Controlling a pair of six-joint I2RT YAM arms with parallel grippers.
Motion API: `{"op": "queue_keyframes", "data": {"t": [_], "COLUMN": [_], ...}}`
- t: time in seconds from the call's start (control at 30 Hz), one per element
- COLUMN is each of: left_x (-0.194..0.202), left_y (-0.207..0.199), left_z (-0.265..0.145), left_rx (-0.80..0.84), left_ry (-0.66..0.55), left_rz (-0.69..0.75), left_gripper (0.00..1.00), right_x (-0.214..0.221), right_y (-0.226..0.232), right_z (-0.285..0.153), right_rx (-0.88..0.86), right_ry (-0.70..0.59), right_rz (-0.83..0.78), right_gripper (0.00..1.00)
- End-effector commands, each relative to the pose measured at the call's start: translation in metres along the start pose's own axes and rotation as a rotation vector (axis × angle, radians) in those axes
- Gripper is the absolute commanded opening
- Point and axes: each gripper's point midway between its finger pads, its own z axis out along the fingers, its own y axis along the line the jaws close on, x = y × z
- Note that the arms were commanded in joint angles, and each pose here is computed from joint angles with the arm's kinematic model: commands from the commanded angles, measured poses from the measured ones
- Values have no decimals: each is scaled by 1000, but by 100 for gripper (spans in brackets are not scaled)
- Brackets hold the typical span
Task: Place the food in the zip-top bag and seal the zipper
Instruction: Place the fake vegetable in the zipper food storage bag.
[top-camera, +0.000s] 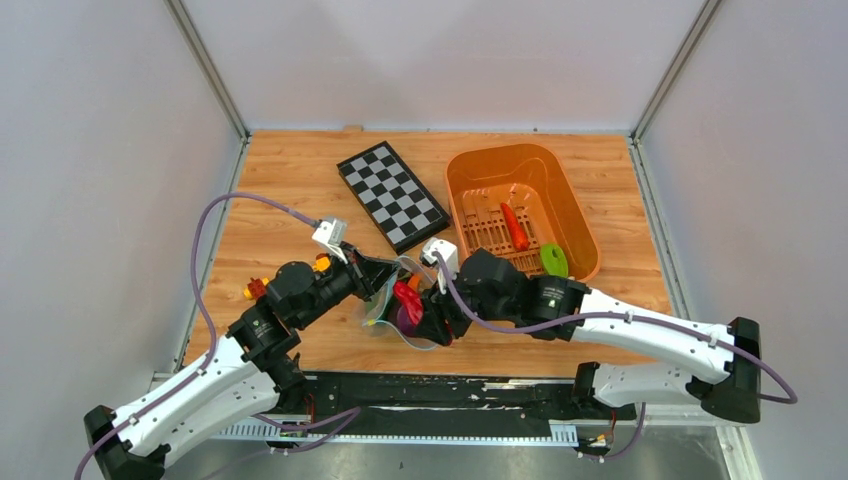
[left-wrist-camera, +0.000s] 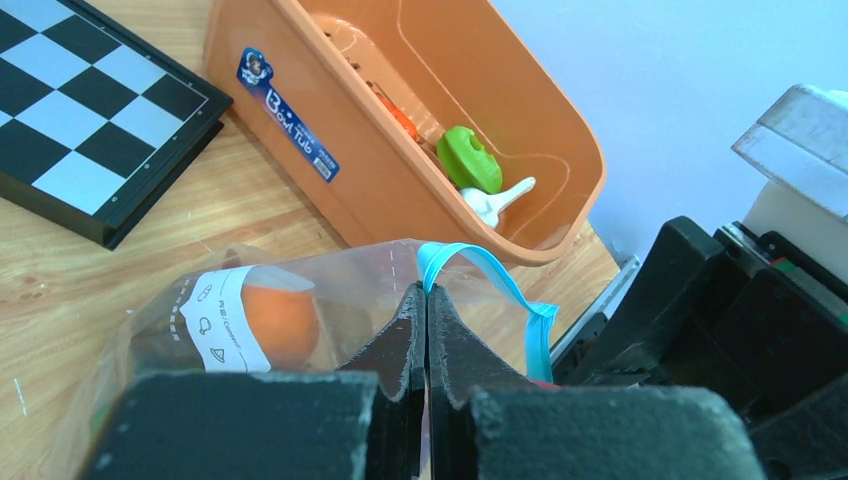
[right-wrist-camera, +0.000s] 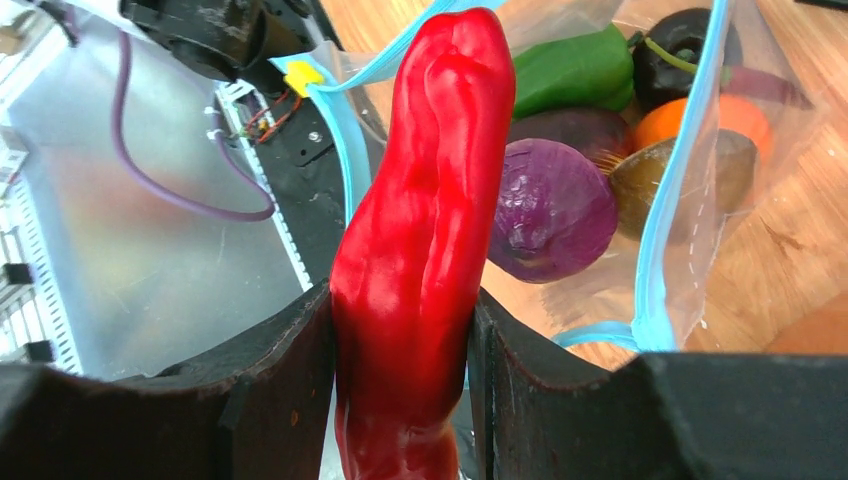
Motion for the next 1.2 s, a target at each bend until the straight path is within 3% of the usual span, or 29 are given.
{"op": "queue_keyframes", "data": {"t": [0.0, 0.13, 0.53, 0.67, 0.83, 1.03, 1.17], "left_x": [-21, -22, -12, -15, -21, -29, -30], "left_y": [-15, -19, -30, -32, -29, -22, -19], "left_z": [-4, -5, -2, -5, -11, -17, -16], "left_rx": [51, 69, 130, 139, 119, 83, 67], "left_ry": [-61, -54, -6, -22, -56, -103, -110], "left_rz": [17, 35, 35, 28, 21, 16, 14], "left_gripper": [0, 0, 0, 0, 0, 0, 0], "right_x": [-11, -13, -41, -44, -63, -74, -78], "right_y": [-27, -47, -37, -48, -41, -27, -16], "right_z": [-4, -8, 24, 34, 46, 46, 31], "right_rx": [233, 374, 335, 417, 367, 267, 188], "right_ry": [5, 5, -72, -51, -155, -234, -279], "right_rz": [55, 102, 146, 172, 209, 216, 181], "right_gripper": [37, 37, 43, 44, 51, 69, 68]}}
